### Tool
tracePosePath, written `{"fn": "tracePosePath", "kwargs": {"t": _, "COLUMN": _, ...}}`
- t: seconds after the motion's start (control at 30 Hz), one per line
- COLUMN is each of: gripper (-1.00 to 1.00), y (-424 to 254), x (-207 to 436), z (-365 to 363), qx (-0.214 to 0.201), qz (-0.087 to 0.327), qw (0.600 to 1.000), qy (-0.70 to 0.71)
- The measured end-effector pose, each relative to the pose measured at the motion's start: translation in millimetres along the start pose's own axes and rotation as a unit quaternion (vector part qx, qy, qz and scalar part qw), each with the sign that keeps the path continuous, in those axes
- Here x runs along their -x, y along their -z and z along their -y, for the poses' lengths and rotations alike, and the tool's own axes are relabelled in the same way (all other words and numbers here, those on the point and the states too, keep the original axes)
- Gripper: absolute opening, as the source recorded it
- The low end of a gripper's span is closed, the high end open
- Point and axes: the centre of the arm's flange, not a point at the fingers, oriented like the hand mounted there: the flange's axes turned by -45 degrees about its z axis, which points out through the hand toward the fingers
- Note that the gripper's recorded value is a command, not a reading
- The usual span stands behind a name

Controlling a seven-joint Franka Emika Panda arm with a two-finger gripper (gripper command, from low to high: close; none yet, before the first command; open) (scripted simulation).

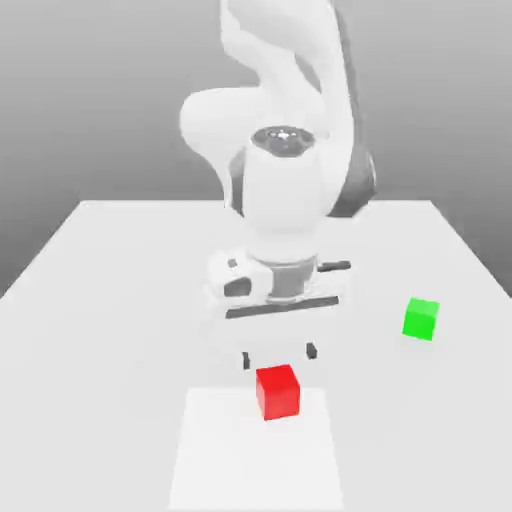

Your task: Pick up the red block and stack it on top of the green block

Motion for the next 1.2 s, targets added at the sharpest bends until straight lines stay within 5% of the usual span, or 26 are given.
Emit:
{"fn": "tracePosePath", "kwargs": {"t": 0.1, "gripper": 0.00, "y": -27, "x": 3, "z": 0, "qx": 0.000, "qz": 0.002, "qw": 1.000, "qy": 0.000}}
{"fn": "tracePosePath", "kwargs": {"t": 0.13, "gripper": -1.00, "y": -31, "x": 3, "z": 0, "qx": 0.000, "qz": 0.002, "qw": 1.000, "qy": 0.000}}
{"fn": "tracePosePath", "kwargs": {"t": 0.6, "gripper": -1.00, "y": 23, "x": 2, "z": 0, "qx": 0.000, "qz": 0.002, "qw": 1.000, "qy": 0.000}}
{"fn": "tracePosePath", "kwargs": {"t": 0.8, "gripper": -1.00, "y": 49, "x": 0, "z": 65, "qx": -0.008, "qz": -0.004, "qw": 0.989, "qy": 0.150}}
{"fn": "tracePosePath", "kwargs": {"t": 1.2, "gripper": -1.00, "y": 73, "x": 52, "z": 220, "qx": -0.012, "qz": -0.009, "qw": 0.856, "qy": 0.517}}
